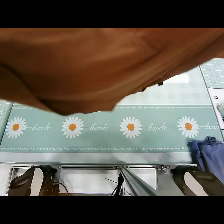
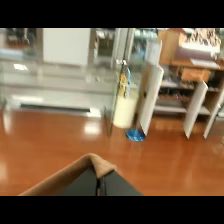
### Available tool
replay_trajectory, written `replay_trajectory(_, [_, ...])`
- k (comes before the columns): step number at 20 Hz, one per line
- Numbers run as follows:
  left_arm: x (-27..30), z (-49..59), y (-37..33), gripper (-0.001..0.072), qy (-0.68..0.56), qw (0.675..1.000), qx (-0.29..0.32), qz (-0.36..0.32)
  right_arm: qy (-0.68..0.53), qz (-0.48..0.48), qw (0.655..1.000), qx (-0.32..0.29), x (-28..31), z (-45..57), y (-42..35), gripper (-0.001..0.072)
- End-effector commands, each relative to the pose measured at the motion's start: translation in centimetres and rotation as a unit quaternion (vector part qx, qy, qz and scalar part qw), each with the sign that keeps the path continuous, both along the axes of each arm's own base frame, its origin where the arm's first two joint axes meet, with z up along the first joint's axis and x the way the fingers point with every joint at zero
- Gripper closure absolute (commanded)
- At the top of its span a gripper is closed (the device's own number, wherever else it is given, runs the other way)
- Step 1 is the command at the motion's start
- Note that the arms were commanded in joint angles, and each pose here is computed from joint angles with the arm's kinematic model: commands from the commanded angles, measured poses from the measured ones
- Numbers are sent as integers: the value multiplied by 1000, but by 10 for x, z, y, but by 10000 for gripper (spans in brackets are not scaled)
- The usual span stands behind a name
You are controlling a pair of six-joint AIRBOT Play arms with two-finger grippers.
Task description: Fold the shirts.
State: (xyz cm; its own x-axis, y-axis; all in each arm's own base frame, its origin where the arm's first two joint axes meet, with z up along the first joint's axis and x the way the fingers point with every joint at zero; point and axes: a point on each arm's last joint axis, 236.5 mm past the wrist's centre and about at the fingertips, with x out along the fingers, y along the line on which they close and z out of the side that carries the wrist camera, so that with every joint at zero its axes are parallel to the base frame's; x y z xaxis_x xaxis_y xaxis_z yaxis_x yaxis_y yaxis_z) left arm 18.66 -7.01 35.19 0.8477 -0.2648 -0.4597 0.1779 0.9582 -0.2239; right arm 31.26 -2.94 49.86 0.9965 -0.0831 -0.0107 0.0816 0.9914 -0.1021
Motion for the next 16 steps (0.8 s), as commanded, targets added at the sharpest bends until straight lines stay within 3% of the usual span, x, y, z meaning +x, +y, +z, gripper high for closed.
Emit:
replay_trajectory(1, [-10, -47, 5, 675, 95, 995, -7, -3, 76, 4, 997, -20, -9, -34, 4, 686])
replay_trajectory(6, [-2, -128, 8, 675, 210, 975, -77, -8, 280, 64, 957, -34, 1, -134, 34, 685])
replay_trajectory(10, [12, -207, 13, 675, 283, 950, -136, 1, 367, 96, 924, -42, 38, -188, 56, 685])
replay_trajectory(16, [48, -293, 36, 674, 293, 932, -198, 80, 480, 116, 869, -28, 119, -298, 74, 685])
